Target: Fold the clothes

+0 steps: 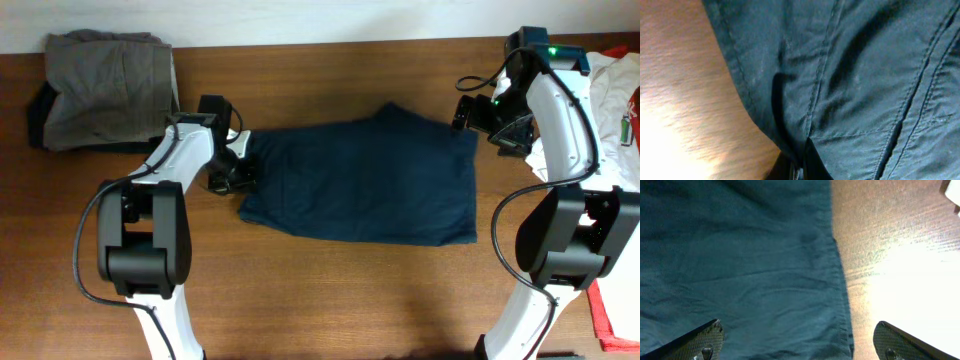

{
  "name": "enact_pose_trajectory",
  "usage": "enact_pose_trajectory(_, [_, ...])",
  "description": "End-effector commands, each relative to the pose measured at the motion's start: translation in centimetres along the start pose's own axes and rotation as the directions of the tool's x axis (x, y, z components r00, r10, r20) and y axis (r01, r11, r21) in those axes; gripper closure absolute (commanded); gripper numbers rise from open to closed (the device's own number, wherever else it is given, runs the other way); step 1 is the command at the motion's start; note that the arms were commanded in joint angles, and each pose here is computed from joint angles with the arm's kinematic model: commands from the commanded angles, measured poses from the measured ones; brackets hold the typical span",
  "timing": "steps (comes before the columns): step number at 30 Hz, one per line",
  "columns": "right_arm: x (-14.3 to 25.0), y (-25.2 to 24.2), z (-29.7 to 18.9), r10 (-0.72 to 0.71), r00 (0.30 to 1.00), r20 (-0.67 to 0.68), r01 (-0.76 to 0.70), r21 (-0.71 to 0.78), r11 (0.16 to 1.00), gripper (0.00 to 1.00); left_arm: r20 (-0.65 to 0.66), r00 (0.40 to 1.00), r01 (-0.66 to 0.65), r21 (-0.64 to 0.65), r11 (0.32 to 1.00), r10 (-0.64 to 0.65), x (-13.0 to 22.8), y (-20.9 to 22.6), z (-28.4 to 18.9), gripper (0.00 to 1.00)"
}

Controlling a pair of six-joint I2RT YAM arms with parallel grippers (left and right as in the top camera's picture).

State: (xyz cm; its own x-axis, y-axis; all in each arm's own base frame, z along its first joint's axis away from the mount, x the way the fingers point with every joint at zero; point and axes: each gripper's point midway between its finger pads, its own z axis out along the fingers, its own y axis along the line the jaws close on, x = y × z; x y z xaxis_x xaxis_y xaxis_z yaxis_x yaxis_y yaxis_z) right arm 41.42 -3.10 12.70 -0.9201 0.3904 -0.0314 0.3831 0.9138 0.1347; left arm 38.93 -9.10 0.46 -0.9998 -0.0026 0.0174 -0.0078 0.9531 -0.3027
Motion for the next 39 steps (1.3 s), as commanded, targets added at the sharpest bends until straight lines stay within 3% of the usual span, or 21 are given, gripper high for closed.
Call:
enact_pose_trajectory(1, [0.4, 0.0, -0.7, -0.016, 1.0, -0.007, 0.016, 0.0, 1.0, 0.01, -0.018, 0.987, 0.147, -0.27, 0.952, -0.157, 0.3, 5.6, -5.8, 0.99])
enact_pose_trajectory(2, [0.8, -0.1, -0.7, -0.015, 1.0, -0.021, 0.015, 0.004, 1.0, 0.01, -0.005, 0.978, 0.195, -0.349, 0.917, -0.21, 0.7, 6.6, -9.2, 0.99])
enact_pose_trajectory(7, [2.1, 2.6, -0.3, -0.086, 0.995, -0.043, 0.086, 0.004, 0.996, 0.01, -0.005, 0.966, 0.226, -0.456, 0.861, -0.257, 2.5, 6.3, -17.1, 0.99])
enact_pose_trajectory(11, [3.5, 6.9, 0.2, -0.186, 0.982, -0.032, 0.186, -0.005, 0.983, 0.01, 0.043, 0.975, 0.218, -0.347, 0.912, -0.216, 3.1, 2.5, -19.3, 0.99])
enact_pose_trajectory(14, [3.6, 7.1, 0.2, -0.189, 0.982, -0.03, 0.189, -0.005, 0.982, 0.01, 0.144, 0.98, 0.179, -0.316, 0.932, -0.139, 4.3, -0.5, -22.7, 0.99])
enact_pose_trajectory(15, [3.4, 7.1, 0.2, -0.189, 0.982, -0.023, 0.189, -0.007, 0.982, 0.01, 0.155, 0.984, 0.131, -0.262, 0.956, -0.092, 5.1, -3.3, -23.1, 0.99])
enact_pose_trajectory(18, [2.9, 7.4, 0.3, -0.18, 0.984, -0.003, 0.18, -0.014, 0.984, 0.01, 0.136, 0.99, -0.027, -0.157, 0.987, 0.049, 4.8, -9.9, -20.8, 0.99])
enact_pose_trajectory(21, [3.0, 7.4, 0.3, -0.18, 0.984, -0.008, 0.18, -0.016, 0.984, 0.01, 0.125, 0.979, -0.144, -0.147, 0.979, 0.163, 3.9, -14.6, -17.2, 0.99])
enact_pose_trajectory(32, [2.2, 6.4, 0.2, -0.153, 0.988, 0.005, 0.153, -0.013, 0.988, 0.01, -0.015, 0.952, -0.304, -0.164, 0.939, 0.305, 3.7, -19.9, -6.6, 0.99])
enact_pose_trajectory(34, [1.8, 5.2, 0.0, -0.123, 0.992, 0.005, 0.123, -0.013, 0.992, 0.01, -0.023, 0.946, -0.322, -0.161, 0.933, 0.322, 3.7, -20.6, -5.2, 0.92])
enact_pose_trajectory(38, [1.5, 4.7, 0.0, -0.109, 0.994, 0.005, 0.109, -0.012, 0.994, 0.01, -0.038, 0.943, -0.331, -0.162, 0.929, 0.33, 3.8, -20.9, -4.1, 0.9])
enact_pose_trajectory(39, [1.5, 4.7, 0.0, -0.109, 0.994, 0.005, 0.109, -0.012, 0.994, 0.01, -0.033, 0.943, -0.333, -0.16, 0.929, 0.332, 3.7, -21.0, -4.1, 0.71])
